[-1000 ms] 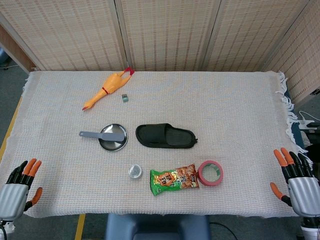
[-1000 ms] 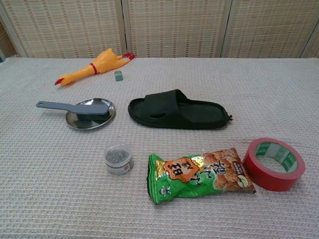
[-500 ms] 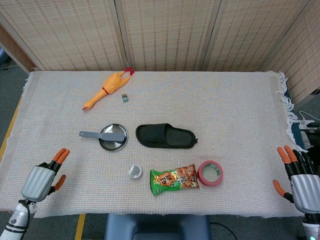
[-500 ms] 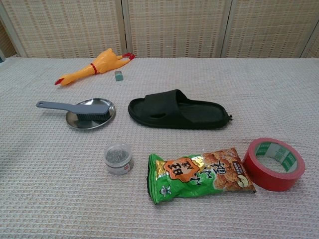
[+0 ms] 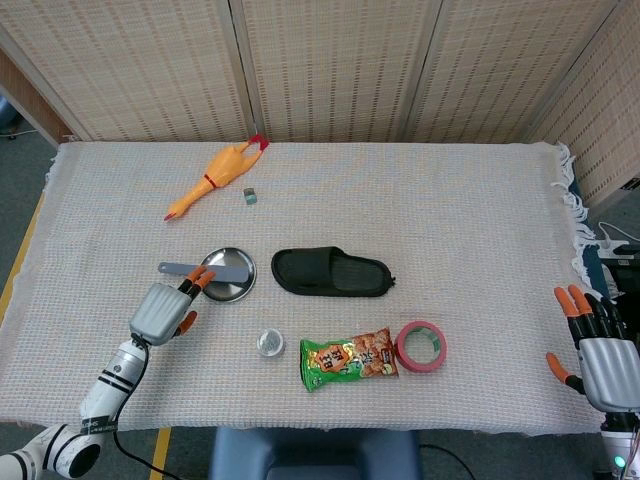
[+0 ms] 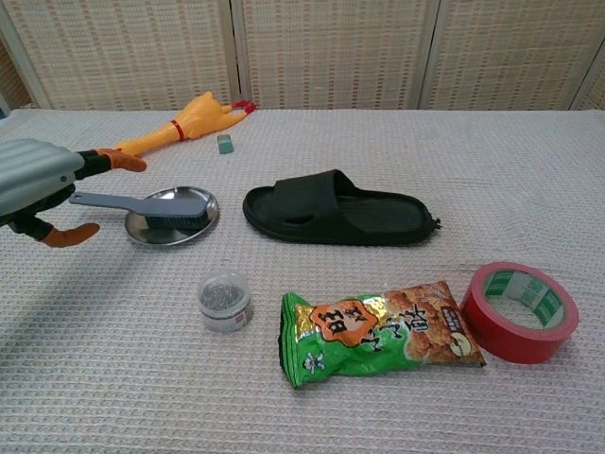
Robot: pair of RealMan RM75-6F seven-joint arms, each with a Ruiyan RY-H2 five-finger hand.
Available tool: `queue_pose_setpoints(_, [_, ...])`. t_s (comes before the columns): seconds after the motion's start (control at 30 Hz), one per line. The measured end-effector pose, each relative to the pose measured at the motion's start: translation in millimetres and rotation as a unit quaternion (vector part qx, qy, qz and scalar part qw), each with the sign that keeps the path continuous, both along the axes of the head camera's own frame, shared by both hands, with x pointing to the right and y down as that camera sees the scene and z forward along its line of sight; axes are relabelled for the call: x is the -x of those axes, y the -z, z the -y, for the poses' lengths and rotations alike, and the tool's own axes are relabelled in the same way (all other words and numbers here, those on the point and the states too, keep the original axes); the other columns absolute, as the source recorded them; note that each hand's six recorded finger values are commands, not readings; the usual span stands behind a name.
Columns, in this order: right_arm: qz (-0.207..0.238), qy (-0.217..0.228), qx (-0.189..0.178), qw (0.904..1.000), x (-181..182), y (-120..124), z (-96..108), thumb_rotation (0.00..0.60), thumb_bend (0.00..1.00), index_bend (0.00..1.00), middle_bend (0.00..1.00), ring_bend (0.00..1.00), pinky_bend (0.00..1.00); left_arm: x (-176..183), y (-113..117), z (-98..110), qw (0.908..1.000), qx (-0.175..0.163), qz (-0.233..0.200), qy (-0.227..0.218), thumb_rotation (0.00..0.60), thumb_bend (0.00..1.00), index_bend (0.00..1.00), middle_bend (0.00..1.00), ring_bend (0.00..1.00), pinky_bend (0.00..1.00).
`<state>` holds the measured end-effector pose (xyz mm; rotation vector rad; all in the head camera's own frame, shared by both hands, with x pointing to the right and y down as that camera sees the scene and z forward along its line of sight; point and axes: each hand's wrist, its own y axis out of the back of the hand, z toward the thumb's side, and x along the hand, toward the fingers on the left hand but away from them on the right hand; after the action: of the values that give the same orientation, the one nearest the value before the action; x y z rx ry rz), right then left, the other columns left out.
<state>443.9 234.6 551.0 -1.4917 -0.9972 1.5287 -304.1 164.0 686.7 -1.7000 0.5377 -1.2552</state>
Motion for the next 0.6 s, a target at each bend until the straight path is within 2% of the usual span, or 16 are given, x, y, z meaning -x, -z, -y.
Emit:
queue_pose_setpoints(0.3, [0.002,-0.01,0.01,0.9999,-4.6,-2.9,1.7,0.6,0.18,0.0,0.0,0.0,0.0,-26.8,-42.5,24.5,0.9964,-0.003,0.078,-0.032,0.6,0.42,0.07,0.09,0.85,0.87])
queue_pose_setpoints(0.6, [0.004,-0.021,0.023,0.9995,-10.5,-7.7,5.6,0.6,0.18,0.0,0.0,0.0,0.0,-39.2,-55.4,38.2,0.9953,0.001,0.091,-0.032,0.6,0.42,0.14,0.18,0.86,0.88])
